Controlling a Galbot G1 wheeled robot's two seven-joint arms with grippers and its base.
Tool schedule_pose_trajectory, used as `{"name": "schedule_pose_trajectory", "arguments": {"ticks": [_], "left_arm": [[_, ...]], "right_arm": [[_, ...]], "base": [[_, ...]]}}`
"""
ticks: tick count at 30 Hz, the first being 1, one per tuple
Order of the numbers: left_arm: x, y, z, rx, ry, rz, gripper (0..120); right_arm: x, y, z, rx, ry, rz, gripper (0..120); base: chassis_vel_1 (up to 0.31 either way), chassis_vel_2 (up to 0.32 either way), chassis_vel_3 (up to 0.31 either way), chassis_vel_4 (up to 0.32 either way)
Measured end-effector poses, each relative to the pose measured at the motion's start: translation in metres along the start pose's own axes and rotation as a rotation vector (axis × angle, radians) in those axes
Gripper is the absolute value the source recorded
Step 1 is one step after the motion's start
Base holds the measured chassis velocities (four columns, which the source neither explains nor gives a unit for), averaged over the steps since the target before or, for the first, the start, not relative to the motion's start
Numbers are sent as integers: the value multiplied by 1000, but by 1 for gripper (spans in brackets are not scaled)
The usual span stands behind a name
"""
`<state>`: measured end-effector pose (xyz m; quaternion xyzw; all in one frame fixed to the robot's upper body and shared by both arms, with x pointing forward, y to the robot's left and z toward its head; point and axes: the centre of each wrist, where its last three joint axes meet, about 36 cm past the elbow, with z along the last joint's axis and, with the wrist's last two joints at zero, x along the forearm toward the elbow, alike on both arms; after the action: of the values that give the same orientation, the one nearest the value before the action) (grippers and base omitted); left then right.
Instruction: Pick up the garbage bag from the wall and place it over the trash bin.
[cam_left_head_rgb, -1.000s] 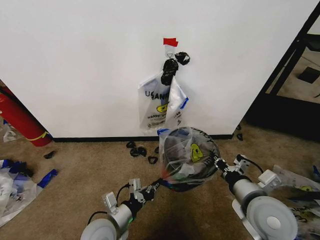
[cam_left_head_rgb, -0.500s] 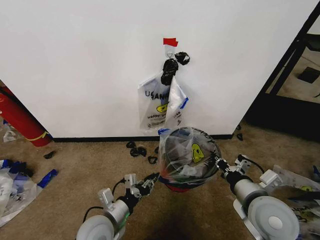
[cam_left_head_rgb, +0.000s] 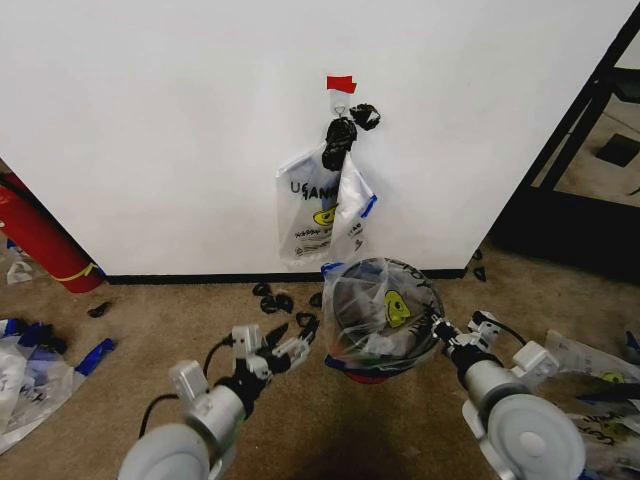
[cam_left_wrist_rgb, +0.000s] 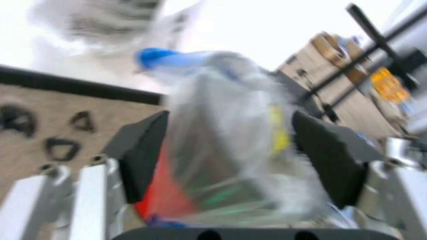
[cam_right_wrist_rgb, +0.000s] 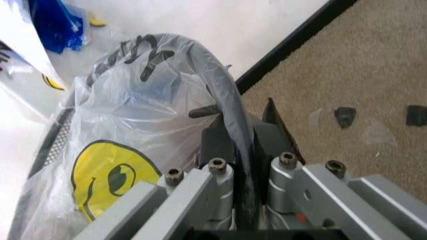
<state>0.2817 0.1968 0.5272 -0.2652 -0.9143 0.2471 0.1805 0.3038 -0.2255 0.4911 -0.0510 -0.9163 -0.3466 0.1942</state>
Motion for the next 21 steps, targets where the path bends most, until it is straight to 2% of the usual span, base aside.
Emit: {"name": "schedule_pose_trajectory", "arguments": {"ticks": [5,7,10,12,13,16,19,21], "left_arm": [[-5,-21,-39,-133,137,29,49],[-8,-23,-46,-168,157,27,45],[-33,-29,-60,-232,202,20,30],[-50,-34,-65,-253,215,24,24],[-50,-34,-65,-253,215,24,24],[-83,-44,-64,-288,270,29,9],[-110,-52,-63,-323,318,9,0],[-120,-56,-63,-338,335,3,0]], "right_arm": [[-3,5,14,50,-66,1,1],[-4,6,17,52,-77,0,1],[-7,6,23,66,-92,7,1],[-9,6,24,76,-101,13,1],[-9,6,24,76,-101,13,1],[-12,8,28,99,-122,19,1],[-13,7,31,121,-138,30,1],[-14,6,31,128,-143,34,1]], "base": [[0,0,0,0],[0,0,0,0],[0,0,0,0],[0,0,0,0],[0,0,0,0],[0,0,0,0],[0,0,0,0],[0,0,0,0]]}}
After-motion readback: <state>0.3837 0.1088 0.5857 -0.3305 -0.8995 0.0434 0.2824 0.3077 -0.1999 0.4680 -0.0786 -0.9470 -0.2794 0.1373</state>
